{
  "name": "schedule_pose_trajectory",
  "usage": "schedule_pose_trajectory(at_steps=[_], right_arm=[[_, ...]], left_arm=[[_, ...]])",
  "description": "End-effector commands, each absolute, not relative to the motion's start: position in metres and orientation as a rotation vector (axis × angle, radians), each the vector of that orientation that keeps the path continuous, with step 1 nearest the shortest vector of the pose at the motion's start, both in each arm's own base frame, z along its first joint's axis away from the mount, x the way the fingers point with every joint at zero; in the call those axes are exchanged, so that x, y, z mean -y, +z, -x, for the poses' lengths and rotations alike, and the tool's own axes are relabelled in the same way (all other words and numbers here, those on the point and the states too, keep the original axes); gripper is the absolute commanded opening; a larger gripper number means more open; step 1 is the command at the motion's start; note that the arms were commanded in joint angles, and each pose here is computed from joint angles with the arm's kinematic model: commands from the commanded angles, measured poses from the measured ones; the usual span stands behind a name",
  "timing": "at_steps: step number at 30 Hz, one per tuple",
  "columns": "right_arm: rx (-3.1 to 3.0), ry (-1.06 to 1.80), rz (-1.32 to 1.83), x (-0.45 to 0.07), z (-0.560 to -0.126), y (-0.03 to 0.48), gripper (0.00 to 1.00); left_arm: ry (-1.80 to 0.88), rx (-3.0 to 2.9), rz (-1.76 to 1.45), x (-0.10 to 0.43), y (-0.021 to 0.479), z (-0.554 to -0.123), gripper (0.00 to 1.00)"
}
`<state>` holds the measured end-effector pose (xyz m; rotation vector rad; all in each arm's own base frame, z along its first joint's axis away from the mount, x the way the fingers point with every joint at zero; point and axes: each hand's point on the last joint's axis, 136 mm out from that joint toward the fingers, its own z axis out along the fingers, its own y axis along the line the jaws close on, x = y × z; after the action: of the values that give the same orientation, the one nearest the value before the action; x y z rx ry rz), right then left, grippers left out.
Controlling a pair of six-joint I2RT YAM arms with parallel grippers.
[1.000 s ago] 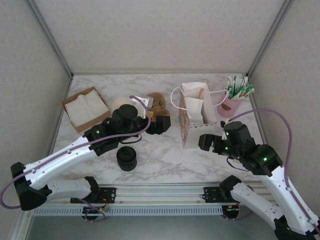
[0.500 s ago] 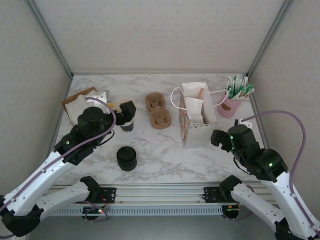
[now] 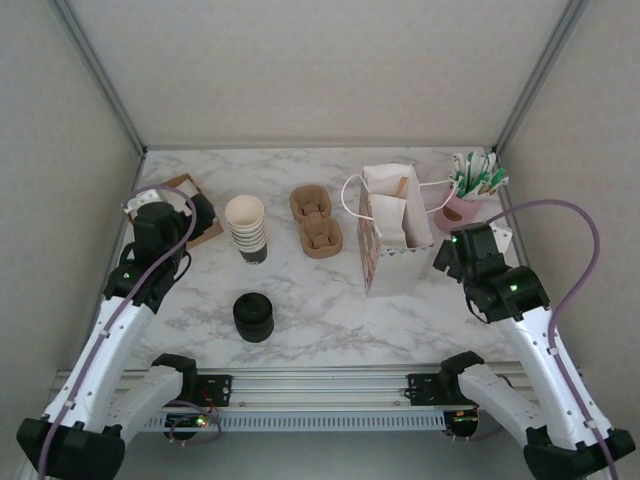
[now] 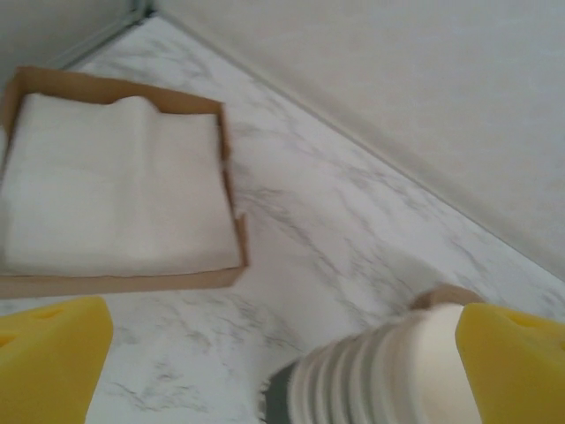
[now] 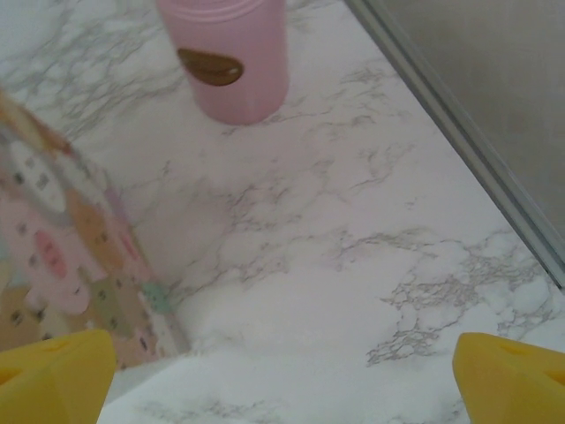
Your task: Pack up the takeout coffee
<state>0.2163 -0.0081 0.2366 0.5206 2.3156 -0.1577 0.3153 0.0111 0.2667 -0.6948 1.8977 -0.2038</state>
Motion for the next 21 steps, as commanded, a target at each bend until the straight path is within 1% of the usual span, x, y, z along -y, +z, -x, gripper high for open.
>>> schedule_pose_trajectory(at_steps=[1,6,9,12,18,21], right_arm=[[-2.296,-0.098,-0.547,0.011,-0.228,0.229,0.99],[-2.174,-0.053,-0.641,0.029,-0.244,0.221,0.99],[-2.065,-0.044,-0.678,0.042,-0.256,0.222,0.99],[-2.0,-0.051,-0.712,0.056,-0.268,0.211,0.99],[-1.891,-0.066,-0.716,0.072,-0.291,0.185,0.99],[-1.836,-0.064,-0.687,0.073,-0.301,0.178,0.99]], left_arm=[[-0.264,-1.84,0.745,-0.021,0.262,-0.324,1.0],[-0.176,-1.799,0.803,-0.042,0.226,-0.34,1.0],[-0.105,-1.768,0.749,-0.05,0.212,-0.349,1.0],[-0.001,-1.768,0.685,-0.06,0.195,-0.356,1.0],[0.107,-1.785,0.578,-0.068,0.174,-0.375,1.0],[0.174,-1.764,0.618,-0.082,0.166,-0.375,1.0]])
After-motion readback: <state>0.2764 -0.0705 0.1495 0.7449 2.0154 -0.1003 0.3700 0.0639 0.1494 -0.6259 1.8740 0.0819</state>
